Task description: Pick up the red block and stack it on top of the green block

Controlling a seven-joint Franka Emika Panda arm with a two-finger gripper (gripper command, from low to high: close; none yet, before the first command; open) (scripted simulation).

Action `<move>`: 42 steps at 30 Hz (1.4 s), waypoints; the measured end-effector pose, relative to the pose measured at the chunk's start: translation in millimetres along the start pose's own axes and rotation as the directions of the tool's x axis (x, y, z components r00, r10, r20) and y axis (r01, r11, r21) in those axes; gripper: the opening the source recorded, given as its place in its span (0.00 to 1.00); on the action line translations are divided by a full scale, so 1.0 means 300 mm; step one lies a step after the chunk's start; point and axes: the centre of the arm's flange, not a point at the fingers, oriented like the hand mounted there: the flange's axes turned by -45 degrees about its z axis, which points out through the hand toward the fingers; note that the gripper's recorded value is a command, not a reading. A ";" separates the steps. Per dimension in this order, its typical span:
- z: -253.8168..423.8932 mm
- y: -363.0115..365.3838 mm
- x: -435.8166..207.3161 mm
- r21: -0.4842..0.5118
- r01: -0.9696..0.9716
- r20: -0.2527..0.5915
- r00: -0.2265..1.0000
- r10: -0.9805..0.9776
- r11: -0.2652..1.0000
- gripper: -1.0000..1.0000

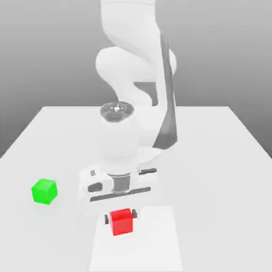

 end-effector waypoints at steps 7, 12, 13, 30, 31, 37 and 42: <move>-0.108 0.001 0.004 0.001 0.001 -0.001 1.000 -0.001 1.000 0.00; -0.214 0.043 -0.023 0.002 -0.036 -0.002 0.999 0.036 0.999 0.00; -0.221 0.072 -0.037 0.003 -0.061 -0.003 0.998 0.061 0.998 0.00; -0.299 0.477 -0.378 0.008 -0.453 -0.007 0.892 0.453 0.892 0.00; -0.303 0.495 -0.404 0.007 -0.474 -0.007 0.881 0.474 0.881 0.00; -0.325 0.592 -0.564 0.003 -0.595 -0.003 0.804 0.595 0.804 0.00; -0.243 0.626 -0.619 -0.001 -0.635 0.000 0.773 0.635 0.773 0.00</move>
